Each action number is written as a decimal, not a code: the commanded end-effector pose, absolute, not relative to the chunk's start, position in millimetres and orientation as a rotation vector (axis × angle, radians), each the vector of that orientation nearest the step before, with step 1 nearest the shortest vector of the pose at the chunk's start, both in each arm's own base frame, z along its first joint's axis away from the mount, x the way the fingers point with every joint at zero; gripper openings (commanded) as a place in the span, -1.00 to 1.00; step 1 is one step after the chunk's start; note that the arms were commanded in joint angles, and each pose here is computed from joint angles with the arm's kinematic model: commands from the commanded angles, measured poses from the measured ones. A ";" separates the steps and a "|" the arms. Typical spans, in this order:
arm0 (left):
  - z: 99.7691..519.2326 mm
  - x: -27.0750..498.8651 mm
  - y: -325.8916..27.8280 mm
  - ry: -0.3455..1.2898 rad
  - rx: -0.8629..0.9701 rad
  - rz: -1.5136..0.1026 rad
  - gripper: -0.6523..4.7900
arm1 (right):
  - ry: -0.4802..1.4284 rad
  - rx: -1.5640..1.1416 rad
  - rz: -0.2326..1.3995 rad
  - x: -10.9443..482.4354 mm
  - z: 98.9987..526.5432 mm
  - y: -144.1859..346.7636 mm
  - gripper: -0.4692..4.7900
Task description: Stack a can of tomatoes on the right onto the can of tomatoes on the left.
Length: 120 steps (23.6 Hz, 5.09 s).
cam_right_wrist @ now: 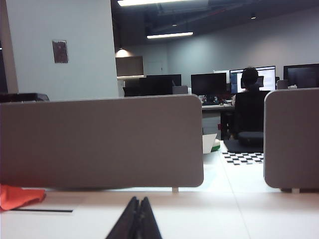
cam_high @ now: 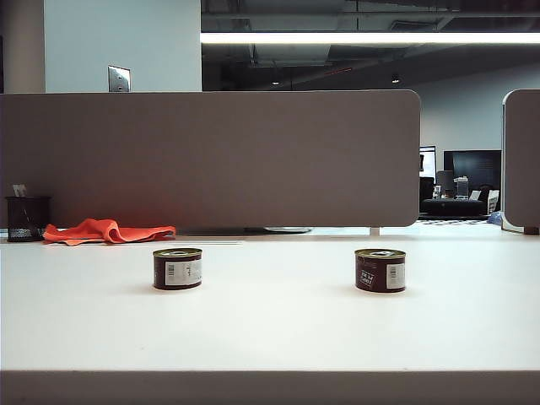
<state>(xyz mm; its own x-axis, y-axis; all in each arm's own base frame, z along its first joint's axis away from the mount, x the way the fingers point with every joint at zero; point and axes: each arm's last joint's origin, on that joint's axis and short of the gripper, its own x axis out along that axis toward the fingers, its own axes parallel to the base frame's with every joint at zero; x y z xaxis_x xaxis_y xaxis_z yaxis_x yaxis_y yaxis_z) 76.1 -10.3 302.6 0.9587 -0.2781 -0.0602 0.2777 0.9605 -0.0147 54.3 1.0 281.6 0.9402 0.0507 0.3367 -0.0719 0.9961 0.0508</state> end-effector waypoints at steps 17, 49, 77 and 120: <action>344.0 128.0 -46.8 0.320 0.169 -0.508 -0.38 | 0.273 -0.028 0.186 148.1 358.2 15.2 -0.84; 344.0 136.8 -48.4 0.352 0.015 -0.443 0.84 | 1.080 -0.048 0.199 343.4 246.3 123.3 1.00; 342.6 136.5 -48.1 0.366 0.022 -0.439 0.84 | 1.221 -0.117 0.225 346.4 204.2 147.0 0.34; 328.5 132.4 -40.0 0.506 0.181 -0.237 0.84 | 0.957 -0.237 0.599 346.9 251.8 327.5 0.34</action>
<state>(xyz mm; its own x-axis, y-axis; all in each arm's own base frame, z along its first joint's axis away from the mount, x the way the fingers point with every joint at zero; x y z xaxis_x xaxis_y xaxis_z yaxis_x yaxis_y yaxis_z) 132.5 -40.0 326.5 0.8418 -0.1767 -0.5101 0.2678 0.9571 0.1103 347.7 324.8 249.6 0.4226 0.3617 -0.8310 -0.5686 0.8198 0.0677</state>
